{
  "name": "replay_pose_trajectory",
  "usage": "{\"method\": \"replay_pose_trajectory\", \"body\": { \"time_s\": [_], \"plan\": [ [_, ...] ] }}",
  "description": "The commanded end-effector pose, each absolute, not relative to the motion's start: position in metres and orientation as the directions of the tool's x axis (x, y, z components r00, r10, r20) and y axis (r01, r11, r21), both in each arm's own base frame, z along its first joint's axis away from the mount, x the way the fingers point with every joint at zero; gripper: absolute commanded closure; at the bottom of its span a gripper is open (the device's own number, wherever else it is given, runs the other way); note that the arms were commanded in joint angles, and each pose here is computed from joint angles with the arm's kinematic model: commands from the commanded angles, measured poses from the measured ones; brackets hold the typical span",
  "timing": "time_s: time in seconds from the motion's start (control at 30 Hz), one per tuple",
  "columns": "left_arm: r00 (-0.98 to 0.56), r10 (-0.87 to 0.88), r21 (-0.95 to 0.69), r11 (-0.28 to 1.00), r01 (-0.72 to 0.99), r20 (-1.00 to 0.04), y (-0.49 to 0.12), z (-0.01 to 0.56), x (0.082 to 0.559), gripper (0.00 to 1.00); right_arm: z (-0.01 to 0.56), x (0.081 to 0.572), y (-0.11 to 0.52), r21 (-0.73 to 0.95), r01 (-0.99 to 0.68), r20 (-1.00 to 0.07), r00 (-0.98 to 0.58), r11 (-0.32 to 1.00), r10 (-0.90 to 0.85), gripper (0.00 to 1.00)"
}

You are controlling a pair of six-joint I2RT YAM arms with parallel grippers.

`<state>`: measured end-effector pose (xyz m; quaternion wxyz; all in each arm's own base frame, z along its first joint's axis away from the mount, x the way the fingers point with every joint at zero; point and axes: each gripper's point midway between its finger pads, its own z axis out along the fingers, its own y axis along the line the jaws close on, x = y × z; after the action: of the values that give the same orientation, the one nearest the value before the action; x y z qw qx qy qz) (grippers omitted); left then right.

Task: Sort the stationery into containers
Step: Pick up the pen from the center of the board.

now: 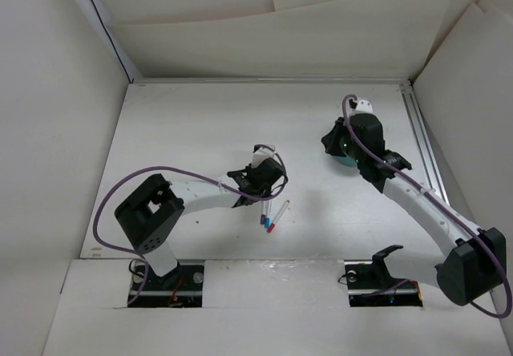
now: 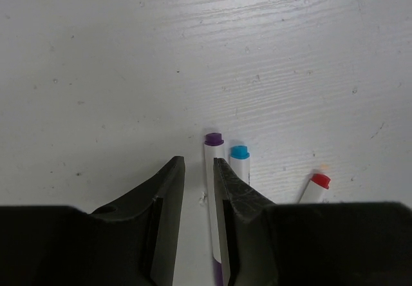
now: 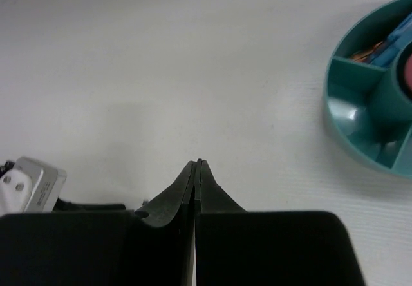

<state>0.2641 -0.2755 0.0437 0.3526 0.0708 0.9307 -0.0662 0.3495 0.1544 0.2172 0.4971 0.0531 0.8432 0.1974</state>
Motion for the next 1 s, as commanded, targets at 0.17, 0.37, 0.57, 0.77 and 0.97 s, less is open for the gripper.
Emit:
{"method": "replay_pose_trajectory", "body": {
  "time_s": [0.17,0.37,0.57,0.77,0.97],
  "plan": [
    [-0.722,0.017,-0.155,0.973,0.171,-0.692,-0.271,0.063,0.257,0.80,0.170,0.288,0.210,0.400,-0.238,-0.730,-0.666,0.885,0.151,0.75],
    [-0.693,-0.076,-0.256,0.953,0.161,-0.717,-0.271,0.086,0.253,0.80,0.131,0.248,0.237,0.362,-0.273,-0.631,-0.775,0.891,0.019,0.49],
    [-0.647,-0.160,-0.345,0.923,0.169,-0.746,-0.263,0.108,0.247,0.78,0.098,0.226,0.267,0.313,-0.260,-0.551,-0.833,0.914,-0.049,0.33],
    [-0.532,-0.324,-0.463,0.874,0.149,-0.783,-0.236,0.147,0.242,0.74,0.063,0.231,0.267,0.264,-0.160,-0.496,-0.868,0.951,-0.008,0.46],
    [-0.450,-0.423,-0.536,0.829,0.157,-0.786,-0.209,0.169,0.236,0.66,0.050,0.243,0.269,0.227,-0.094,-0.490,-0.871,0.969,0.030,0.49]
  ]
}}
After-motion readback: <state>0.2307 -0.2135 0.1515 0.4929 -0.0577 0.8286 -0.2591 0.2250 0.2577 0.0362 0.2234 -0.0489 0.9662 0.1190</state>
